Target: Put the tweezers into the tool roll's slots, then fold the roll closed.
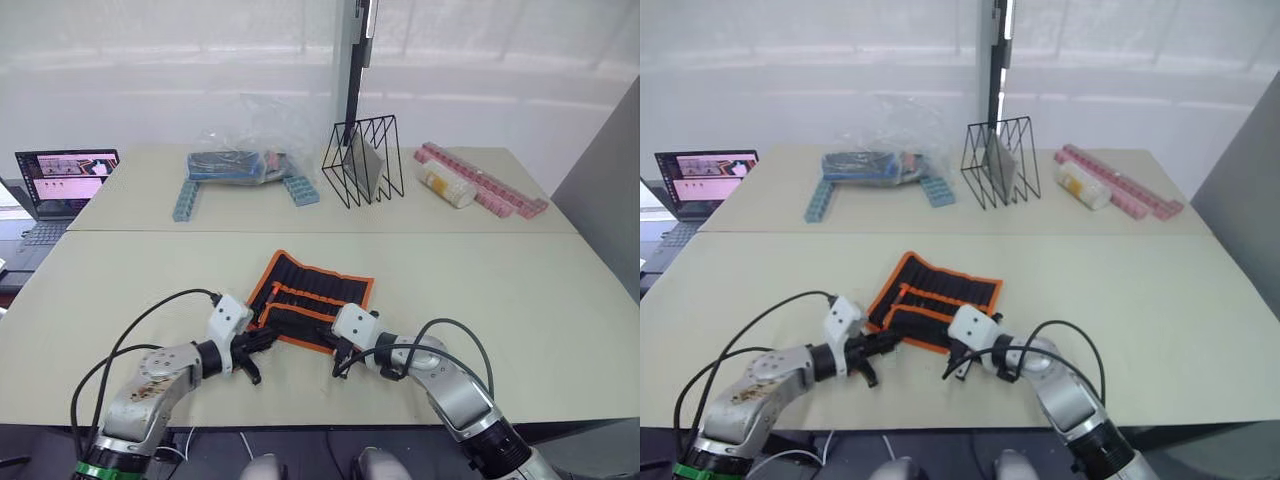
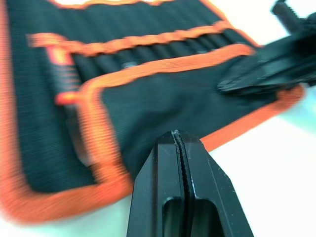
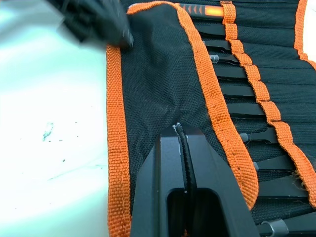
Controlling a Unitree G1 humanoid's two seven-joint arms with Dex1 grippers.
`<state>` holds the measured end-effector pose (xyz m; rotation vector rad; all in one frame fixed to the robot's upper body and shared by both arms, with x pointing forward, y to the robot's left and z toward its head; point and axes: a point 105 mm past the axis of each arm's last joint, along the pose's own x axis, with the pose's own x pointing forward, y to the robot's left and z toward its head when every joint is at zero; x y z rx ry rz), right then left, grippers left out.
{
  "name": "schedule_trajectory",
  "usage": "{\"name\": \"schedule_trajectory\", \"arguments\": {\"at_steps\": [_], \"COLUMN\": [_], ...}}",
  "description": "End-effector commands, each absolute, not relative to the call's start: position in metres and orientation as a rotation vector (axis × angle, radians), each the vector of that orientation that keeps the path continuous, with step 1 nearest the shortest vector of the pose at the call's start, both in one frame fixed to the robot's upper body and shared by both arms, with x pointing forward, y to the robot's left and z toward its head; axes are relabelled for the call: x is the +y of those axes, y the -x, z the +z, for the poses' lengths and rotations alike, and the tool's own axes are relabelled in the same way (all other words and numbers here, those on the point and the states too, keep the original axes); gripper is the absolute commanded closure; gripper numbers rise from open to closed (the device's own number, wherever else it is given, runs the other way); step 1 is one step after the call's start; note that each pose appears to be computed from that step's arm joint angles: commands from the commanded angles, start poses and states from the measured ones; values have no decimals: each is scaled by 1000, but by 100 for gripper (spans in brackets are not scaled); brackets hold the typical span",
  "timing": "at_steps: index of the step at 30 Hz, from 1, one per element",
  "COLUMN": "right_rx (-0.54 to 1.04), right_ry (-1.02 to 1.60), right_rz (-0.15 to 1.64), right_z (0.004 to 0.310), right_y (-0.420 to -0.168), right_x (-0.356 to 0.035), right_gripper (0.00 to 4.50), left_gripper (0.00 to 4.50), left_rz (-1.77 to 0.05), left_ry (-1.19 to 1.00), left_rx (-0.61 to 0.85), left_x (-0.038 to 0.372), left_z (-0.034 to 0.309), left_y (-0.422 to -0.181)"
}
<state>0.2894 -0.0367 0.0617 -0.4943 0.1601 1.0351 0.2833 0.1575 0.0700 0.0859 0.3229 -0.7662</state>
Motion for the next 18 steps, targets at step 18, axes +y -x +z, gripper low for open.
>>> {"name": "schedule_trajectory", "arguments": {"at_steps": [18], "right_rx": [228], "right_ry": [499], "right_rz": [1062], "right_z": [46], "right_y": [-283], "right_x": [-42], "right_gripper": [450], "left_gripper": [445], "left_rz": [-779], "left_ry": [-109], "left_rx": [229], "left_x": [131], "left_z": [72], "left_y": [-303]}}
